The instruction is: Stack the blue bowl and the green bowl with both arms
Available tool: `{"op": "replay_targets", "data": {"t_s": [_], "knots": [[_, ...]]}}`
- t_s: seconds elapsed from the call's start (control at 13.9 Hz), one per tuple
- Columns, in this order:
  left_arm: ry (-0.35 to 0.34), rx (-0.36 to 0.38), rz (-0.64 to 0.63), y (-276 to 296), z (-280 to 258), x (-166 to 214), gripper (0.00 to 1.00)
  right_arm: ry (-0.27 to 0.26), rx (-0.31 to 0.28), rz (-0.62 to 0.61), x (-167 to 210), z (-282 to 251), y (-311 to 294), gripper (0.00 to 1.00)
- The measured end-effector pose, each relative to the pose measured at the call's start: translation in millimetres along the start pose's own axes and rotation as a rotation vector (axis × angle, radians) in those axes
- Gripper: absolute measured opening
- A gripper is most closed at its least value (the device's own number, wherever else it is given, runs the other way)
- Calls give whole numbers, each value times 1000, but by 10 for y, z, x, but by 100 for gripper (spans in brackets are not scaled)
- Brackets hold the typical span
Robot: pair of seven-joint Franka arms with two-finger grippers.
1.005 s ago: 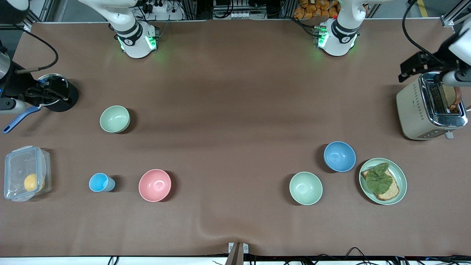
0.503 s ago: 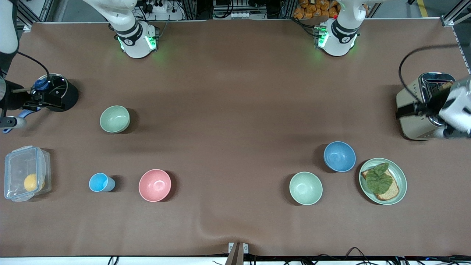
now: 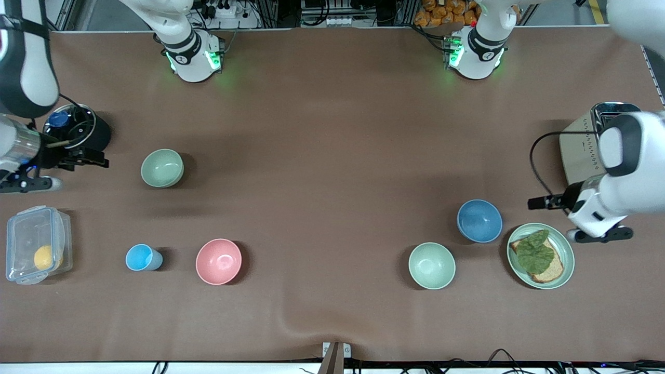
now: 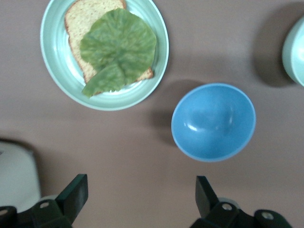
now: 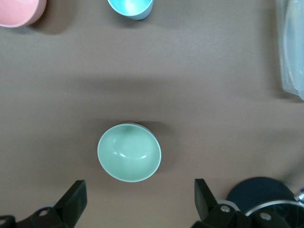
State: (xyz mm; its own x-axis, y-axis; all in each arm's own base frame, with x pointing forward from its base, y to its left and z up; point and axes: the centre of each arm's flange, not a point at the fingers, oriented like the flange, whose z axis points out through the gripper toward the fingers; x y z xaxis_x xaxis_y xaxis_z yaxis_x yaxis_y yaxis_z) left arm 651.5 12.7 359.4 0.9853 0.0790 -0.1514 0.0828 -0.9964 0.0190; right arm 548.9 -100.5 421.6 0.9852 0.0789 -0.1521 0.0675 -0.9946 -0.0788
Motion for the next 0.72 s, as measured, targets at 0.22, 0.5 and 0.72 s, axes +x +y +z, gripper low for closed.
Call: {"op": "replay_targets", "data": {"t_s": [0.22, 0.5, 0.72], "knots": [[31, -3, -7, 81, 486, -18, 100, 14, 27, -16, -64, 396, 34, 100], [14, -1, -22, 129, 970, -92, 100, 27, 26, -19, -215, 856, 162, 100], [7, 2, -63, 299, 1236, -62, 100, 53, 15, -16, -286, 1118, 160, 100]]}}
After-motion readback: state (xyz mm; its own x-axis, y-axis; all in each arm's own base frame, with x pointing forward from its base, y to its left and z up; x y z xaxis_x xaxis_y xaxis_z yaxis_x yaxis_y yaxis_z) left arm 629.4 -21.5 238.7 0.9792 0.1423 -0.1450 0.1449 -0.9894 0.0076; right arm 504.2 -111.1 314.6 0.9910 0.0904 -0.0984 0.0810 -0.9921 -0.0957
